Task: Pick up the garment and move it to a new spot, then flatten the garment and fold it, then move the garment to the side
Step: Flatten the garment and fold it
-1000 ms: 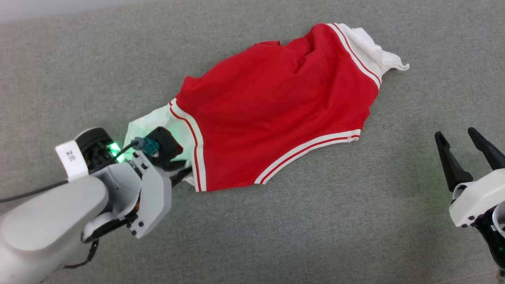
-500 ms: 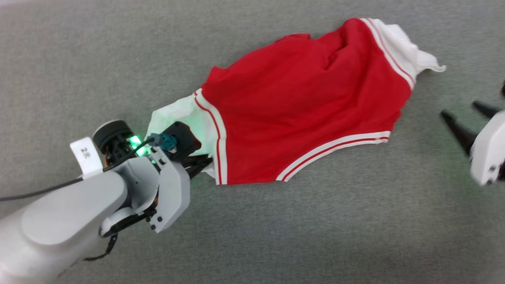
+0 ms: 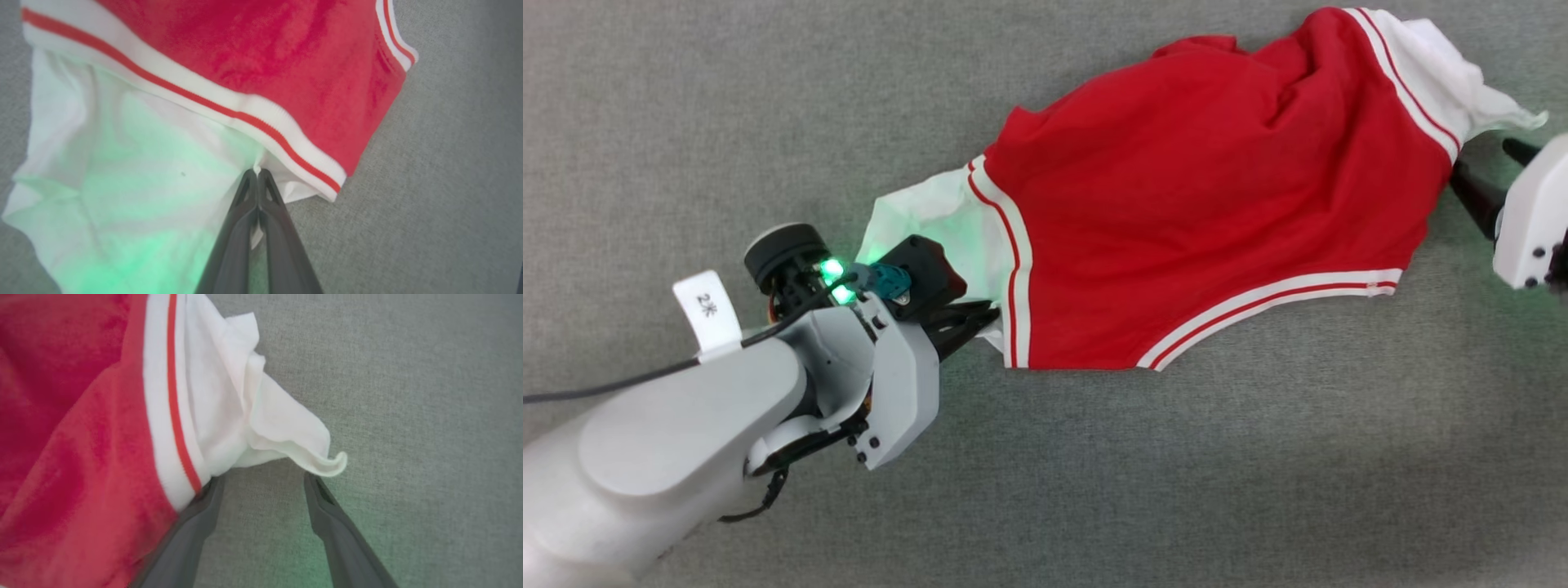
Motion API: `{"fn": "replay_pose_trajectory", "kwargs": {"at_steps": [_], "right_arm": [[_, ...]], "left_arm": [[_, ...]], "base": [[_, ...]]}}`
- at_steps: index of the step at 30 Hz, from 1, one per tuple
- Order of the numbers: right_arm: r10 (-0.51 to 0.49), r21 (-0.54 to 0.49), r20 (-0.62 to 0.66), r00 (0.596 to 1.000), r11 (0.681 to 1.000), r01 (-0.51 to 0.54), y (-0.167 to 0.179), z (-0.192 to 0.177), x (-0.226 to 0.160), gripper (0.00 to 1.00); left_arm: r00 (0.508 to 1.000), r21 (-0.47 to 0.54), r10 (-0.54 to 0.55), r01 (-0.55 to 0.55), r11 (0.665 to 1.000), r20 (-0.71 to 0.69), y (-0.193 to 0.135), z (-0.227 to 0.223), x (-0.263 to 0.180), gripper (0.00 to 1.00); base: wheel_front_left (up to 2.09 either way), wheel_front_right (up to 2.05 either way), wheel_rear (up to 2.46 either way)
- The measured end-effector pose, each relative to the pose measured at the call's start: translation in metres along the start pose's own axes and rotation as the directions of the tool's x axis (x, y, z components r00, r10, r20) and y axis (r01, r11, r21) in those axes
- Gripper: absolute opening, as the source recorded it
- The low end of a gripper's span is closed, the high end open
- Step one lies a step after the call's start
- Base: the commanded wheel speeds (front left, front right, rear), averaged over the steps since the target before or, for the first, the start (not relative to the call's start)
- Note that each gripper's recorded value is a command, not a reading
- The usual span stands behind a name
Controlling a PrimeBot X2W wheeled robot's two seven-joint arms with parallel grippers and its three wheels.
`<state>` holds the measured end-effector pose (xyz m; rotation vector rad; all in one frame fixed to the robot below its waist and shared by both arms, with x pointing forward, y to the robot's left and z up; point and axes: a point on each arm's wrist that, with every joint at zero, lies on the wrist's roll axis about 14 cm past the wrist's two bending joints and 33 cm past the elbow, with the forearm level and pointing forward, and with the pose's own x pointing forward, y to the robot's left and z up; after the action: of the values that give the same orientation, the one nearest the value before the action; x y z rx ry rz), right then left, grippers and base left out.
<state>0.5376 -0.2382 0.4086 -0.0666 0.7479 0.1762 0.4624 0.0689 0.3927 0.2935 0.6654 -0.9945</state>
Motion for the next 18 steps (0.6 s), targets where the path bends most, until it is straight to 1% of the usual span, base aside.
{"fn": "replay_pose_trajectory", "kwargs": {"at_steps": [7,13,18], "right_arm": [[0.010,0.036,-0.004,1.000,0.999,-0.010,0.001,0.011,0.018,1.00],[0.011,0.064,0.008,1.000,0.998,-0.012,-0.004,0.019,0.022,1.00],[0.016,0.058,-0.013,1.000,0.998,-0.015,-0.001,0.017,0.029,1.00]], "left_arm": [[1.000,-0.013,-0.008,0.008,1.000,0.007,-0.001,-0.003,0.002,0.00],[1.000,-0.018,-0.010,0.010,1.000,0.010,-0.001,-0.003,0.002,0.00],[1.000,-0.021,-0.015,0.015,1.000,0.012,-0.002,-0.004,0.003,0.00]], "base": [[0.00,0.00,0.00],[0.00,0.00,0.00],[0.00,0.00,0.00]]}}
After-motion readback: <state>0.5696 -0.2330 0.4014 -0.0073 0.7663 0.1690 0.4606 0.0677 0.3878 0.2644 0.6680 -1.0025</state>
